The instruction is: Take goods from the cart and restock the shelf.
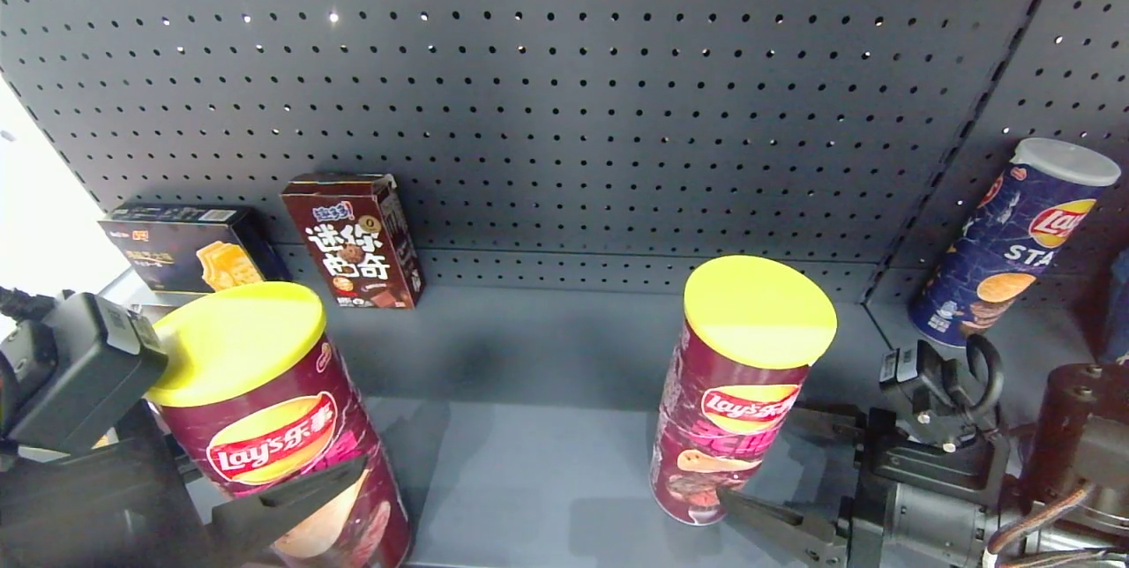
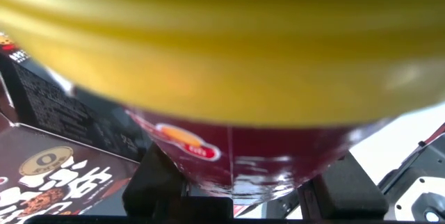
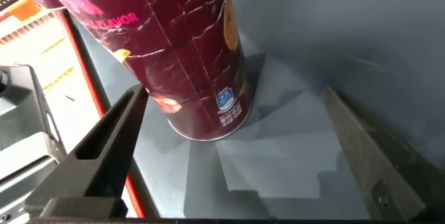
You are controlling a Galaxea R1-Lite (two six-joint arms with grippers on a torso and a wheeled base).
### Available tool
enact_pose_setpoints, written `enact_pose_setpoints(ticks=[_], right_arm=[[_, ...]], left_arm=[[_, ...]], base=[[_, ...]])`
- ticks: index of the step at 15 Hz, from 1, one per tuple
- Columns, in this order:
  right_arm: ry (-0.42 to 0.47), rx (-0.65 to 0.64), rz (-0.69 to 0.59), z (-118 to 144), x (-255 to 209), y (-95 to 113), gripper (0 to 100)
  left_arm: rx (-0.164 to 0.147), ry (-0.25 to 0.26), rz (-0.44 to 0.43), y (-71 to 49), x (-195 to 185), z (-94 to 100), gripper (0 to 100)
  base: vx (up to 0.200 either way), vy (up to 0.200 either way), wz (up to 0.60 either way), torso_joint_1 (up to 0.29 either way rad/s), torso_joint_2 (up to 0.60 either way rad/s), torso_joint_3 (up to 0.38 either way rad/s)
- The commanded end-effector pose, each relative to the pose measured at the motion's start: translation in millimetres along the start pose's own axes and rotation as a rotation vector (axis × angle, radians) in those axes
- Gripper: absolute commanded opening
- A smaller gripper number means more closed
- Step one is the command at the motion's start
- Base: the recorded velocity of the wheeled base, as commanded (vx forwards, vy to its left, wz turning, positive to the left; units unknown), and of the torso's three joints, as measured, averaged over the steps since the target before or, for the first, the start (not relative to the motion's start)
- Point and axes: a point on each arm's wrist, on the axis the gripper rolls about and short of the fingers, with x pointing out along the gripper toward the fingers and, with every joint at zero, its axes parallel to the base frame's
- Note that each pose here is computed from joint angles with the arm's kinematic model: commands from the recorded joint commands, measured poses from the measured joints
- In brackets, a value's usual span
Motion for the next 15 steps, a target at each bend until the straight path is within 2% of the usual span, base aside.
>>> enact_pose_setpoints(ticks=[1, 6, 9, 13, 15], right_arm=[[-0.012, -0.006, 0.007, 1.7, -3.0, 2.7, 100], [-0.172, -0.08, -0.016, 27.4, -46.0, 18.1, 100], [-0.218, -0.091, -0.05, 37.9, -80.2, 32.5, 100], [-0.26, -0.092, -0.134, 32.2, -127.1, 45.3, 100], [-0.25, -0.081, -0.204, 22.7, -143.3, 48.5, 100]], left_arm=[[0.0, -0.001, 0.0, -0.1, -0.4, -0.3, 0], [0.0, -0.001, 0.0, 0.0, 0.0, -0.2, 0], [0.0, -0.005, 0.001, 0.1, -0.2, 1.1, 0], [0.002, -0.007, -0.002, -0.2, 0.0, 1.9, 0], [0.004, -0.005, -0.004, -0.4, 0.4, 1.8, 0]], base=[[0.0, 0.0, 0.0, 0.0, 0.0, 0.0], [0.0, 0.0, 0.0, 0.0, 0.0, 0.0], [0.0, 0.0, 0.0, 0.0, 0.0, 0.0], [0.0, 0.0, 0.0, 0.0, 0.0, 0.0], [0.0, 0.0, 0.0, 0.0, 0.0, 0.0]])
